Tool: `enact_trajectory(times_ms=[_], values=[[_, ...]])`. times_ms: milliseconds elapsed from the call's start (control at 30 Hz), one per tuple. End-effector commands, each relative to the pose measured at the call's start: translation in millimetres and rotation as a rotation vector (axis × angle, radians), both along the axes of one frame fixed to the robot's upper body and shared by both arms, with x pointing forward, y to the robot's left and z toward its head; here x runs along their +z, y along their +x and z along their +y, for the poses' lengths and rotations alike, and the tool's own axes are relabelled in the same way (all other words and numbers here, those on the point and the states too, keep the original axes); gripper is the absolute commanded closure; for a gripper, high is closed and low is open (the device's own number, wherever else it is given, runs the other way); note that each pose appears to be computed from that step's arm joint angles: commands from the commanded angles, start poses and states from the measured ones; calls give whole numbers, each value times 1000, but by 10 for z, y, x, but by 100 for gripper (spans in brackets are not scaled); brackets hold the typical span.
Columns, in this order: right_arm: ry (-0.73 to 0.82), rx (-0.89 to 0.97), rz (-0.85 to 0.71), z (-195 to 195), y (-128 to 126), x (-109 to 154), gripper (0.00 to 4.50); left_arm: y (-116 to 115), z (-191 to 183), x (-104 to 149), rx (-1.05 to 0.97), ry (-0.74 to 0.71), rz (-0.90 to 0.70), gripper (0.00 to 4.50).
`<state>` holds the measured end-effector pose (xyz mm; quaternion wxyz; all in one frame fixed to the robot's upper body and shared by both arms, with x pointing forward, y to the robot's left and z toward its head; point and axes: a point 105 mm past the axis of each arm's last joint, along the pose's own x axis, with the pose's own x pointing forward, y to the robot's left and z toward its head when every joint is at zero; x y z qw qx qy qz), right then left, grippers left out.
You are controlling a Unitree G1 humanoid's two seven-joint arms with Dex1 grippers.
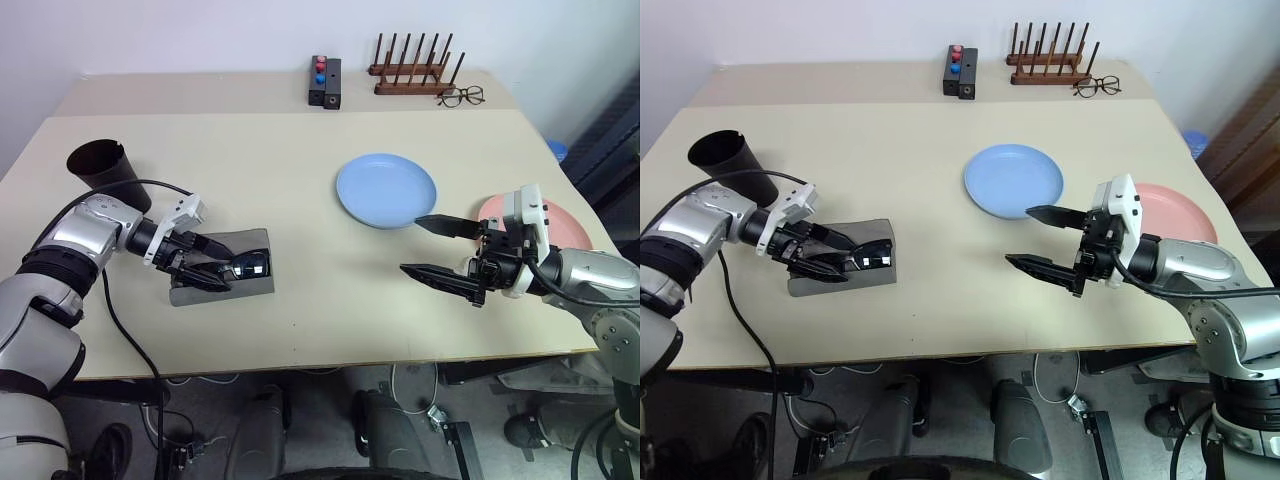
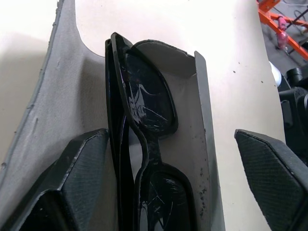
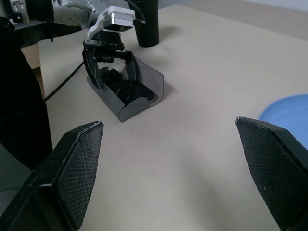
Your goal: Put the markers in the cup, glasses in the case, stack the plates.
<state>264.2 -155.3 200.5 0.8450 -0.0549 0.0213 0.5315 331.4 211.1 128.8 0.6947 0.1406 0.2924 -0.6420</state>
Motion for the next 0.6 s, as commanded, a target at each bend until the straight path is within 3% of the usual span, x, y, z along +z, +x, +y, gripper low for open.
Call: enact_trajectory(times_ms=[33,400,600], values=[[-1,-4,-61,-19,5,135,0,16,-45,144,-27,-33,-46,3],[3,-6,-69,-20,27,147,0,-89,-84,190,-71,-23,-19,3],[4,-10,-74,-12,38,148,0,160,-14,431,2,-47,-164,3]])
